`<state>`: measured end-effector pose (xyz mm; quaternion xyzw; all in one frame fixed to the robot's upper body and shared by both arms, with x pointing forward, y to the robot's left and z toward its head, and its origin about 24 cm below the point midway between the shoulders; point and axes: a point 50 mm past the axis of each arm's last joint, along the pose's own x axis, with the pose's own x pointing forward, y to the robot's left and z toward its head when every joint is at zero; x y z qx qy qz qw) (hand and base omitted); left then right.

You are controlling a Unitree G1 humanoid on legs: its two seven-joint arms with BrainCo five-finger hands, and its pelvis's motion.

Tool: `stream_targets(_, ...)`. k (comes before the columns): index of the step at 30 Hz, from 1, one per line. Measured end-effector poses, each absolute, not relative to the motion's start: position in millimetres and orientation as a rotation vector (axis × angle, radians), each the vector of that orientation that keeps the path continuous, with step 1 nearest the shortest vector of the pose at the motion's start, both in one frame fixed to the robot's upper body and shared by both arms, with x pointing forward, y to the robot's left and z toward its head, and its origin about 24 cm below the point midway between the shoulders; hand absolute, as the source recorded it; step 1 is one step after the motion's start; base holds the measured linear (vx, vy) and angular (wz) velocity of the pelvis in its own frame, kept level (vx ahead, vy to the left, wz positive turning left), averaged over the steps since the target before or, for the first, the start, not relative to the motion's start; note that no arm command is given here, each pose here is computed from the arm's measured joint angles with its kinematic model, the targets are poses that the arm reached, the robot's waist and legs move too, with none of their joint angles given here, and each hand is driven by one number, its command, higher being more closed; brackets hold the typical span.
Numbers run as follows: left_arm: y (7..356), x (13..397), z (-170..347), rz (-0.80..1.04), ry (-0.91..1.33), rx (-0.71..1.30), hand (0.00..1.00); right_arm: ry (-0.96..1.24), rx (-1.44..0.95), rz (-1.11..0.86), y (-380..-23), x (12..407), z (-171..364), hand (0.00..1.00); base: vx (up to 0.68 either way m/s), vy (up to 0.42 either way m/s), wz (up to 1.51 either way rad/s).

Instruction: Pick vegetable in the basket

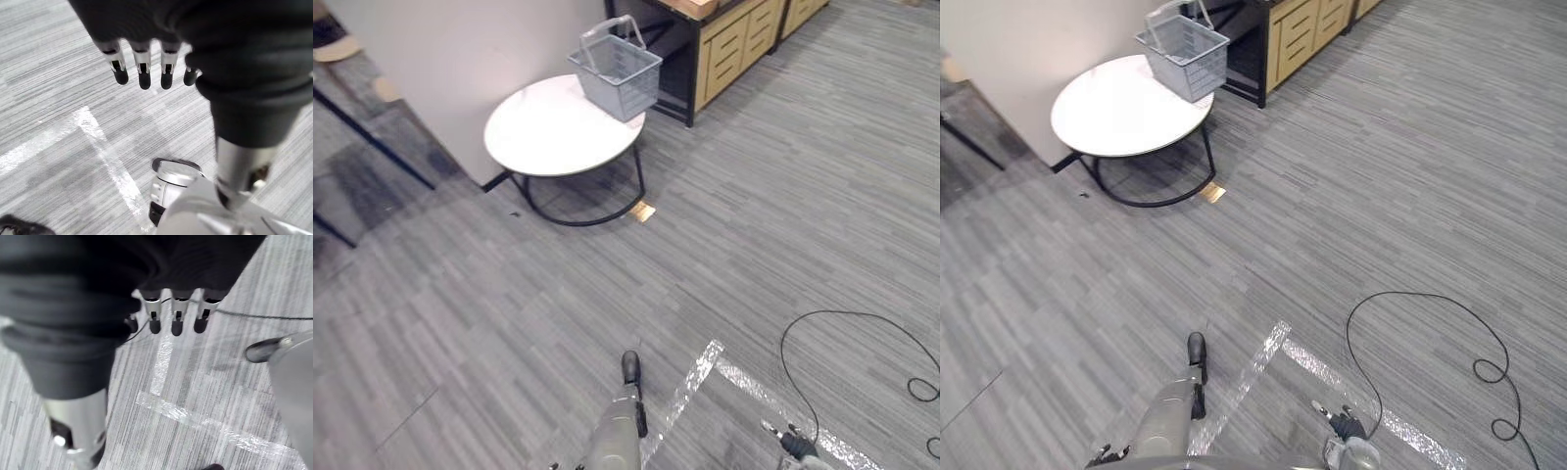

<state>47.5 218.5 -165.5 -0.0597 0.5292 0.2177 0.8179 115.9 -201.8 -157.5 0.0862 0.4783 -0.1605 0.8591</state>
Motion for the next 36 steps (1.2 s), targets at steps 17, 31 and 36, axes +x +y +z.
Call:
stream_targets(17,209.0,109.7,-154.9,0.402,0.991,-0.105,0.00,0.985,0.126,-0.361,-217.0,97.1,-155.7,0.00,0.53,0.121,0.15)
stream_targets(31,189.2,101.8,-160.8,0.457,1.014,-0.233,0.00,1.006,0.074,-0.382,-232.0,95.6,-153.8,0.00,0.62,-0.272,0.29)
stream_targets(36,195.8,113.7,-154.5,0.467,0.945,-0.242,0.00,0.995,0.086,-0.373,-228.1,106.1,-153.4,0.00,0.36,-0.019,0.30)
